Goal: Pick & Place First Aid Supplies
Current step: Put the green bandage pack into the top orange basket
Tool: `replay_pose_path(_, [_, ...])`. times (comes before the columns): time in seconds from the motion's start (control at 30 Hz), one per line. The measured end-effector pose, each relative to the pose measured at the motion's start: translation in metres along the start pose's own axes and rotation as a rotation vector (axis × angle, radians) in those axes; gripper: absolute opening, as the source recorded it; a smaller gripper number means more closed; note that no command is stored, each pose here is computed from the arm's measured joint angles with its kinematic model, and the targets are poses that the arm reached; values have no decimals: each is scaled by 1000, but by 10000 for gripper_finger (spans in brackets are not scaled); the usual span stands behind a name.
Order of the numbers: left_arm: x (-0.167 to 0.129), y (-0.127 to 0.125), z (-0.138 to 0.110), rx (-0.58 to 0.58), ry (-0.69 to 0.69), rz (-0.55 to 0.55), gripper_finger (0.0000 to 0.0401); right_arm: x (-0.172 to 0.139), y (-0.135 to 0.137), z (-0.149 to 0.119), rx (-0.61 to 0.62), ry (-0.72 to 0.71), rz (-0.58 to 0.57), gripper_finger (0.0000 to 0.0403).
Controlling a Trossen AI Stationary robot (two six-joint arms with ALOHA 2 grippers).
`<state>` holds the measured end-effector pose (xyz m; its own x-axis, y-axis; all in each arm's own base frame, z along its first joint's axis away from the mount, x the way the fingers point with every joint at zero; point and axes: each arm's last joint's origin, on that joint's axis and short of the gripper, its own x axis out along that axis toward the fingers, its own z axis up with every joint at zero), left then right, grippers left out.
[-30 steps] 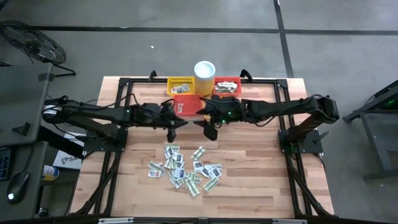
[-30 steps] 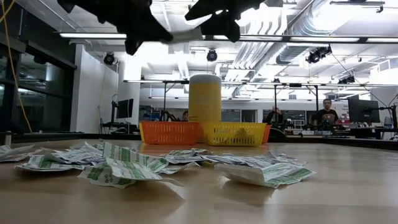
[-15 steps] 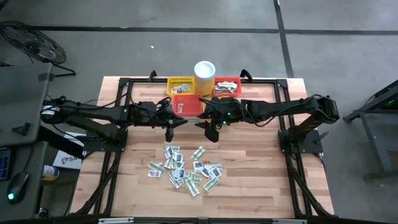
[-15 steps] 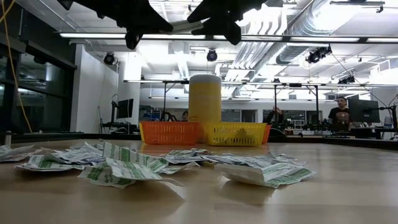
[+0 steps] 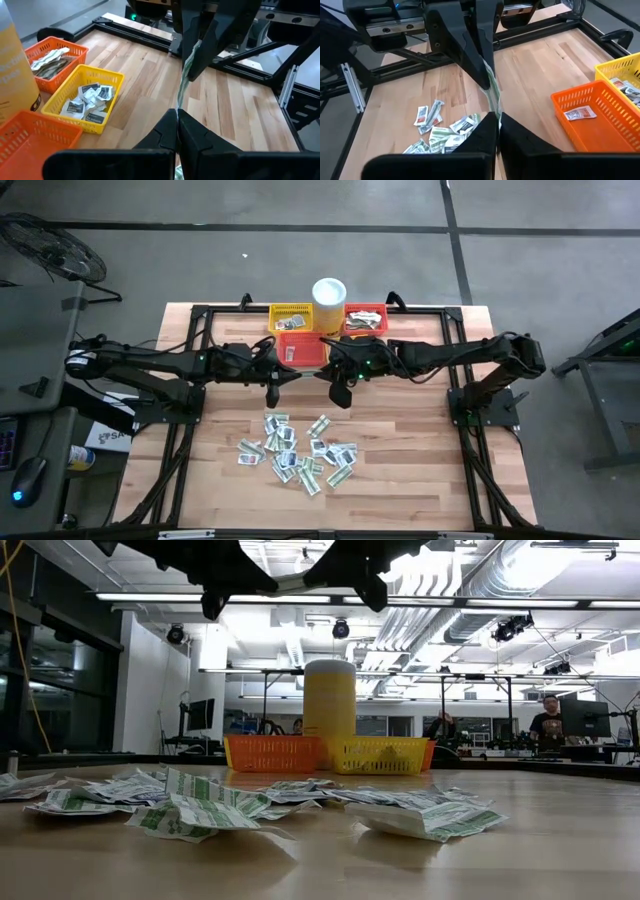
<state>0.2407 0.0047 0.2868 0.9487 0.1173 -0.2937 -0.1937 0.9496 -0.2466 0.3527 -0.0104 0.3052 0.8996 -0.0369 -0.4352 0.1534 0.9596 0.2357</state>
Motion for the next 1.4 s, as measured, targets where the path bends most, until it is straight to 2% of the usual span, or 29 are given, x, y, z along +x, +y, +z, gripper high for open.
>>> replay_pose_path(0.23, [0,0,0,7,-2,8,25,0,-2,1,12,-1,-4,1])
replay_pose_path(0.5, [-3,1,1,10,-13,30,134,-8,-17,4,35,19,-52,1])
replay_pose_path(0.7, [-15,6,2,-15,-16,155,185,-31,-43,3,75,117,-191,0])
replay_pose_path(0.87, [-26,8,5,-21,-38,214,190,-53,-78,-6,132,267,-389,0])
replay_pose_path(1.07, [-28,9,4,-21,-25,228,191,-70,-126,-13,201,389,-541,0])
replay_pose_path(1.27, [-27,9,3,-46,-23,229,191,-91,-182,-12,286,368,-600,0])
replay_pose_path(1.4, [-27,9,2,-67,-20,231,191,-93,-218,-21,348,394,-562,0])
